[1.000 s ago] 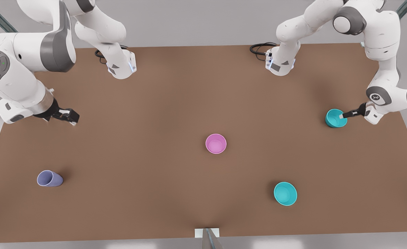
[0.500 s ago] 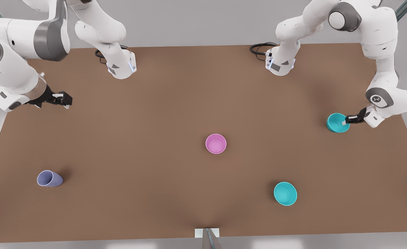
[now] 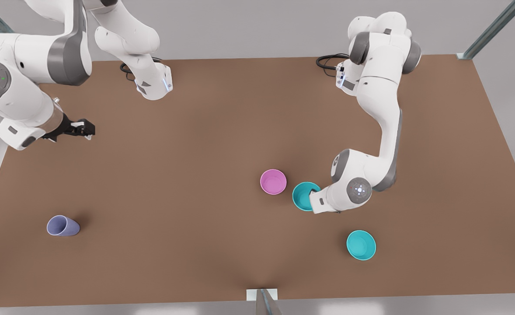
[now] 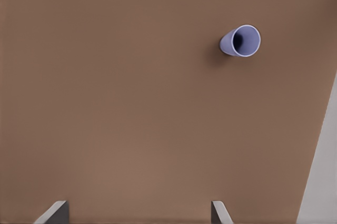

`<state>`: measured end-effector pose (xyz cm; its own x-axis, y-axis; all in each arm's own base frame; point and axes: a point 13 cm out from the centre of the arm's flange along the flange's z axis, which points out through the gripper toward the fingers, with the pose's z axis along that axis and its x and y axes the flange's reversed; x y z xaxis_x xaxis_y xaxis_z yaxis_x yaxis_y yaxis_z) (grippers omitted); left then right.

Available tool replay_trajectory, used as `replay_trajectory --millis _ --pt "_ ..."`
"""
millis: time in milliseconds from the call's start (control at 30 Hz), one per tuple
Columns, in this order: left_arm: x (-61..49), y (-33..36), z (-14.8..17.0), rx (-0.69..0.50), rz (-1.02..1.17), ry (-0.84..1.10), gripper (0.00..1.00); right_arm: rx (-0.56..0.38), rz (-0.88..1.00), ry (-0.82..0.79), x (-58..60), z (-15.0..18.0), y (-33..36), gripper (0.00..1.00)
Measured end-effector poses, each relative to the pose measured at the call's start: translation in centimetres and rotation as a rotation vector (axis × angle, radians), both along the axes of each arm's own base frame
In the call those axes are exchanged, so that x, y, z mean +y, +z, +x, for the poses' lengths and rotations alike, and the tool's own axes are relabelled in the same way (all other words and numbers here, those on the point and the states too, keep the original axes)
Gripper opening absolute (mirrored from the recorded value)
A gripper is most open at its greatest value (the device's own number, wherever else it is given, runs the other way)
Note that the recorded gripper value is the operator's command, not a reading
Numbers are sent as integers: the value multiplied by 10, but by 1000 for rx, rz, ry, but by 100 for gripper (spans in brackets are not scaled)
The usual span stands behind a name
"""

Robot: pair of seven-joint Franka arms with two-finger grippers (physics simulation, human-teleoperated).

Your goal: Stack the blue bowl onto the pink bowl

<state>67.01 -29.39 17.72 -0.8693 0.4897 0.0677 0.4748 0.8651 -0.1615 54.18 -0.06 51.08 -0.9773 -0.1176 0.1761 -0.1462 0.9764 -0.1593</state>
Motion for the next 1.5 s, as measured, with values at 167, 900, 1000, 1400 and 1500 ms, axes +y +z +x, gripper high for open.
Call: replay_trajectory --millis 167,900,1000,1400,1500 --pt "-50 -5 -29 72 25 151 21 8 4 18 1 1 -3 100" --pt "-113 -43 -101 186 81 607 21 42 25 52 3 5 -17 100" --pt "-113 -45 -101 184 84 644 21 44 27 54 3 5 -18 100" --pt "-113 -53 -121 208 121 721 21 56 30 60 4 7 -24 100" --pt "-112 -57 -124 215 128 734 100 59 35 60 4 7 -26 100"
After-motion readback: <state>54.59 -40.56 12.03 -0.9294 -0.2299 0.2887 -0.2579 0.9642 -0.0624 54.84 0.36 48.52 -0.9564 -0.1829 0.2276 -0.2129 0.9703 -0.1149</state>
